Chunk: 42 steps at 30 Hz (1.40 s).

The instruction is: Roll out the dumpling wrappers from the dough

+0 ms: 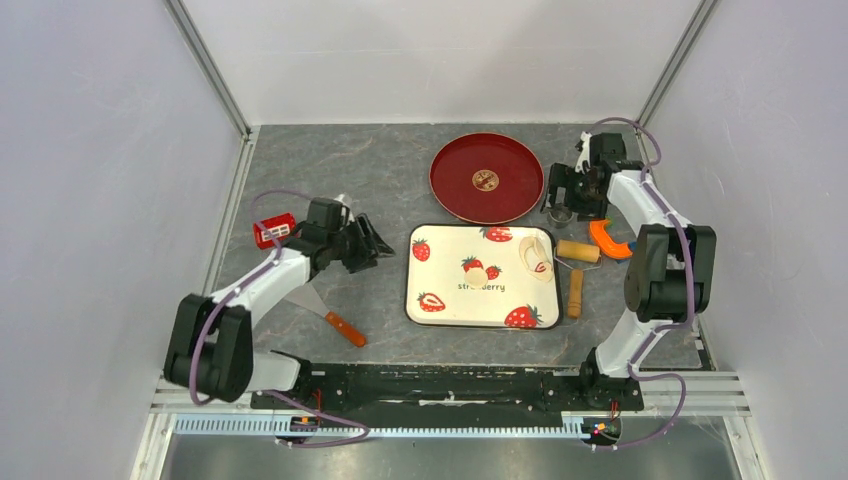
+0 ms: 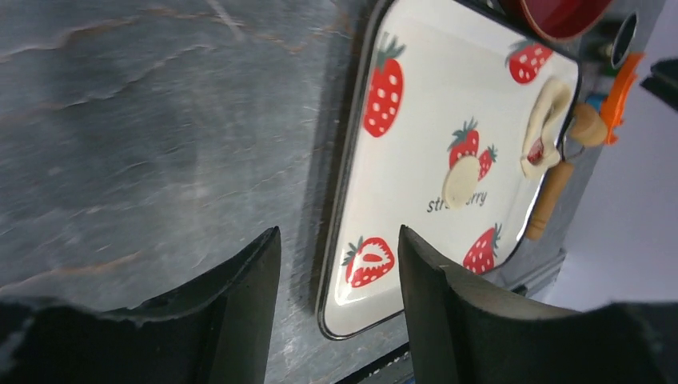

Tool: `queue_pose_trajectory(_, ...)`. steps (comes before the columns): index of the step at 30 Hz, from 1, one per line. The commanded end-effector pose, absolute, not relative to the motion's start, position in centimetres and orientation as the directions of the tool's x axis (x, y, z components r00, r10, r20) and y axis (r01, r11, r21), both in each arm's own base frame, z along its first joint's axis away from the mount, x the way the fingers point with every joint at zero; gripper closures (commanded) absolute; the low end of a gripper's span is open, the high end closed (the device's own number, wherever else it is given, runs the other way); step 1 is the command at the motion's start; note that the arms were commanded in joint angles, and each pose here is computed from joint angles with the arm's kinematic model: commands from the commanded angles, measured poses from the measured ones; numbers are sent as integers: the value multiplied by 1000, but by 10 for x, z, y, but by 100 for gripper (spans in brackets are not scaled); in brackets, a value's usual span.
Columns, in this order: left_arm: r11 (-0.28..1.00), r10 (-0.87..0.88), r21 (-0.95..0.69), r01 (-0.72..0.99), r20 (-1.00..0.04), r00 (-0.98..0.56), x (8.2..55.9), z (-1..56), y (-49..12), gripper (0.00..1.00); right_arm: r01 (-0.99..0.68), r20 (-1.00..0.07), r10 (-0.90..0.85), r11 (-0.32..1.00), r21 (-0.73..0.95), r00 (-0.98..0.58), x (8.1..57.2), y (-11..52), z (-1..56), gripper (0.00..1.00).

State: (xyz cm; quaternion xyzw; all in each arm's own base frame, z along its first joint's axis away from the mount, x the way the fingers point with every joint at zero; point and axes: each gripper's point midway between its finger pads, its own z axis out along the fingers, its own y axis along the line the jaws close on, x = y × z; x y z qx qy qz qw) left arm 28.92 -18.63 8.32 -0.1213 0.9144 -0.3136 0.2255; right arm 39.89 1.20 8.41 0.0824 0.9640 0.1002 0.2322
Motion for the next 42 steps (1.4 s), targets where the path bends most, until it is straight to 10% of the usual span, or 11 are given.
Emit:
queue_pose_trajectory(1, 764, -497, -611, -209, -349, -795, 284, 103, -154, 39, 49, -482, 172, 965, 257, -859, 399, 32, 102, 2)
queue_pose_trajectory(18, 819, -561, 23, -573, -178, -808, 172, 70, -53, 40, -26, -476, 101, 967, 253, -874, 391, 62, 97, 2)
queue_pose_trajectory(32, 844, -523, 122, -523, -35, -852, 173, 10, -60, 44, -36, -471, 94, 965, 259, -877, 389, 64, 97, 2)
queue_pose_trajectory(37, 857, -504, 119, -502, -14, -864, 176, 0, -63, 58, -42, -474, 88, 965, 257, -876, 390, 65, 98, 2)
queue_pose_trajectory(42, 918, -396, -9, -396, -20, -918, 200, -3, -85, 94, -42, -467, 88, 965, 261, -880, 390, 65, 97, 2)
